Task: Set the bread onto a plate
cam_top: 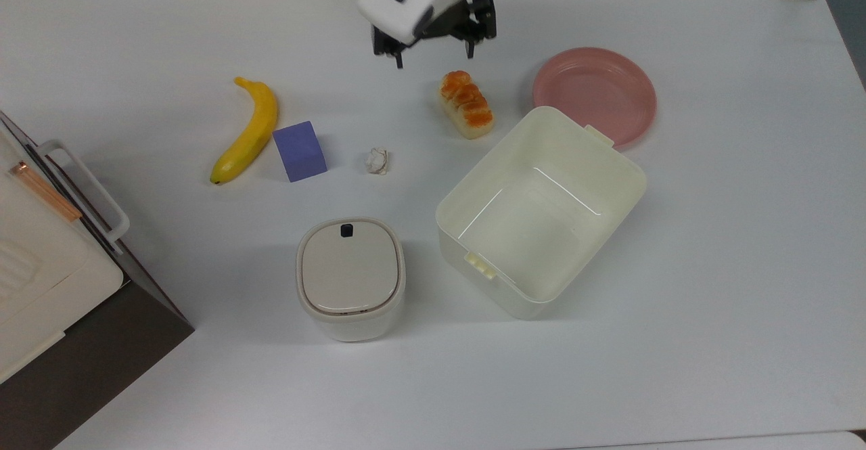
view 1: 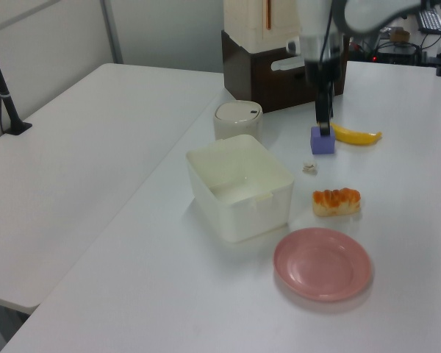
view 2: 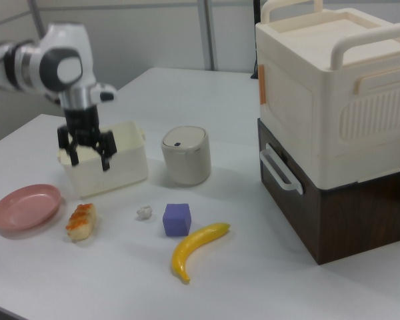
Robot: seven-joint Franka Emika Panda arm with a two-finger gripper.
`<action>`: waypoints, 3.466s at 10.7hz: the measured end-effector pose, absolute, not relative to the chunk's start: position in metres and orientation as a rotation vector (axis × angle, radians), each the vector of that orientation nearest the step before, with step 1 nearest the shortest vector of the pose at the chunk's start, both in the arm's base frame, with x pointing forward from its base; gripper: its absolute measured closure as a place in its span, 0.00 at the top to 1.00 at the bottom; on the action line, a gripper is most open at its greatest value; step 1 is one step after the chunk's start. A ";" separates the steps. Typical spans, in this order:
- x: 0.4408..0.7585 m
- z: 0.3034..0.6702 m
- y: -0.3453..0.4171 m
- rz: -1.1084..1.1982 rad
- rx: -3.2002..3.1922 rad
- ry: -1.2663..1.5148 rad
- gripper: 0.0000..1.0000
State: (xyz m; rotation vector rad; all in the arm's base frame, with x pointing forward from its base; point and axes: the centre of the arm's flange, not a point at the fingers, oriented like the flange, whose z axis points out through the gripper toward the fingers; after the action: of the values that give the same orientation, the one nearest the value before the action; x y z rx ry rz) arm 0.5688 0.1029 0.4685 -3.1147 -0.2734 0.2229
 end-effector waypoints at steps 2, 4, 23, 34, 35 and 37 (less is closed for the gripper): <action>0.553 0.410 0.126 0.218 -3.151 -0.387 1.00; 0.539 0.376 0.130 0.241 -3.170 -0.436 1.00; 0.505 0.358 0.273 0.071 -3.167 -0.304 0.21; 0.504 0.369 0.339 0.031 -3.194 -0.233 1.00; 0.504 0.386 0.331 0.066 -3.225 -0.213 1.00; 0.511 0.432 0.297 0.116 -3.278 -0.141 1.00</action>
State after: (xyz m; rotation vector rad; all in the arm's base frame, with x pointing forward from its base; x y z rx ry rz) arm 0.5107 0.2971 0.4325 -3.2781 -0.1410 0.1161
